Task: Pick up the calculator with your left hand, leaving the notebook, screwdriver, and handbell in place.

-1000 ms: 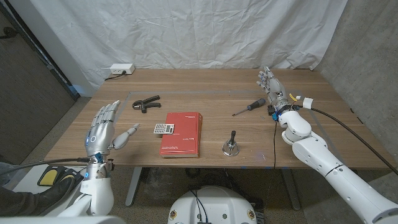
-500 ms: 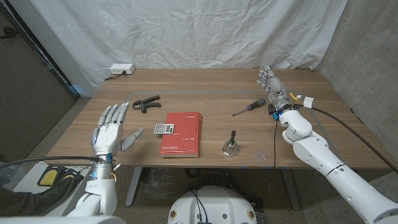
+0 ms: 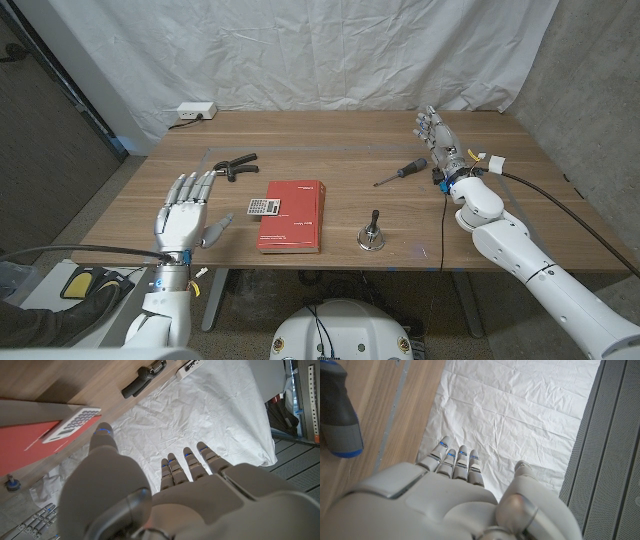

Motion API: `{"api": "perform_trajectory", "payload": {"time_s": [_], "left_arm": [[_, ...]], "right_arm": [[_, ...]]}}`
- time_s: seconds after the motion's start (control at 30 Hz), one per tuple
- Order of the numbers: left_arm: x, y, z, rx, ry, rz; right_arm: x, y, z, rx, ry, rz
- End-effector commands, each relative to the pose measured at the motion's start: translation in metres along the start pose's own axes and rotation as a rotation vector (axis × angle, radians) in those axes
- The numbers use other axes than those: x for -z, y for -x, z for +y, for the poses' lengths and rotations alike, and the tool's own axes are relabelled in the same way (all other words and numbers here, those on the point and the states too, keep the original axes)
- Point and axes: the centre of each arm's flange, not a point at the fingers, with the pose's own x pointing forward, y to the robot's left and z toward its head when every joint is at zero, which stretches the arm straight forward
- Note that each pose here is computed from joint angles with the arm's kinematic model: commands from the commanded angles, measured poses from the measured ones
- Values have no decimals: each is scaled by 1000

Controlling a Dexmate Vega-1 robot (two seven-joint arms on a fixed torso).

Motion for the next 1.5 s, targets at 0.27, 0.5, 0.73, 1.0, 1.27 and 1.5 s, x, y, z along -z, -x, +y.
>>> {"api": "perform_trajectory", "payload": {"time_s": [0.27,0.5,0.73,1.0,1.27,1.5], "left_arm": [[-21,2,-32,-3,-23,-70],[-26,4,-40,-4,-5,-87],[-30,4,-47,21,-6,-86],[-37,2,-50,30,-15,-88],[-42,3,-54,13,20,-103],[-47,0,-57,9,38,-110]], "right_arm": [[2,1,-4,7,-6,-3],[4,4,-6,13,-11,-7],[6,5,-6,15,-13,-7],[6,4,-6,13,-16,-11],[5,6,-7,14,-15,-15],[6,7,-7,10,-13,-7]]}}
